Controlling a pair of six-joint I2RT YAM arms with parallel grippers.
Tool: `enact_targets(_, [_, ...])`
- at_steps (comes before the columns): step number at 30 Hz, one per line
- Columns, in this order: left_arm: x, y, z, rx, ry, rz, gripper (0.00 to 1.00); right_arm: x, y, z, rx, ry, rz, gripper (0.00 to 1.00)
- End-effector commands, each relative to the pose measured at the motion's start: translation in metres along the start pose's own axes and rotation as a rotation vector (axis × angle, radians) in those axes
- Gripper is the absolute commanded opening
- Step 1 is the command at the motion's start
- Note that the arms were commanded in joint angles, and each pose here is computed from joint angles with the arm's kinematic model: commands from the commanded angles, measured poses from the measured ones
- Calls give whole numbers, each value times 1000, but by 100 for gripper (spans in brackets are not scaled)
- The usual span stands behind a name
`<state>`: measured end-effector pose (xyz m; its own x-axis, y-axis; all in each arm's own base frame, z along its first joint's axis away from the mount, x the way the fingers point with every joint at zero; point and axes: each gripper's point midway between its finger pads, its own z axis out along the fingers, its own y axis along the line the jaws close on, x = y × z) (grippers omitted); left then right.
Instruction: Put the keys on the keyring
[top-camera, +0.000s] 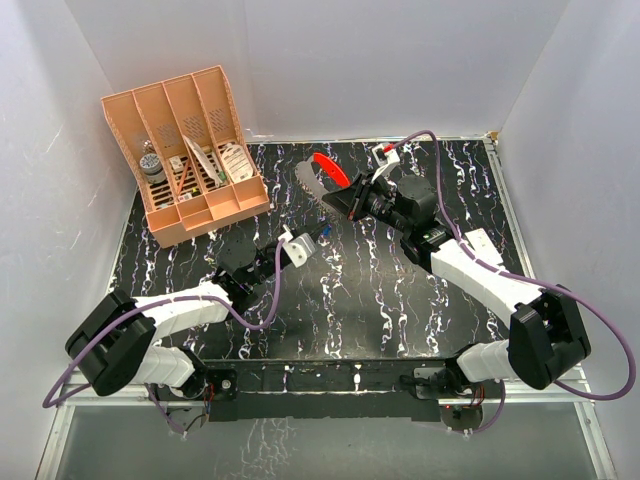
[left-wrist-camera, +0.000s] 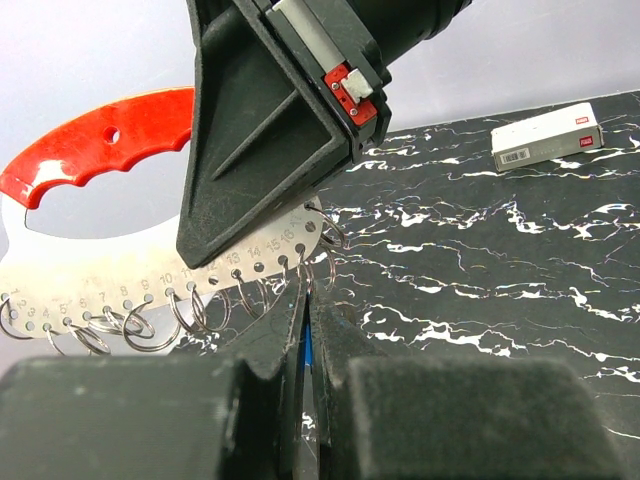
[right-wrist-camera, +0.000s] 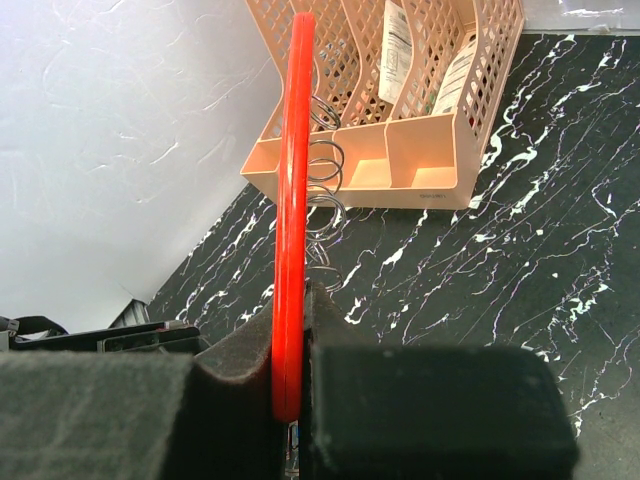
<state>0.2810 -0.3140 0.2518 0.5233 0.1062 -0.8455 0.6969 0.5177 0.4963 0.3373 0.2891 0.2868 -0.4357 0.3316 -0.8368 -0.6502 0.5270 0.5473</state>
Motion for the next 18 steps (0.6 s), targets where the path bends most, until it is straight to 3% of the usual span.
enact_targets(1, [-27, 16, 7, -43, -80, 37, 0, -36, 26, 0, -66, -90, -64, 0])
enact_targets(18, [-36, 22, 5, -70, -100, 44, 0, -32, 26, 0, -67, -82, -63, 0])
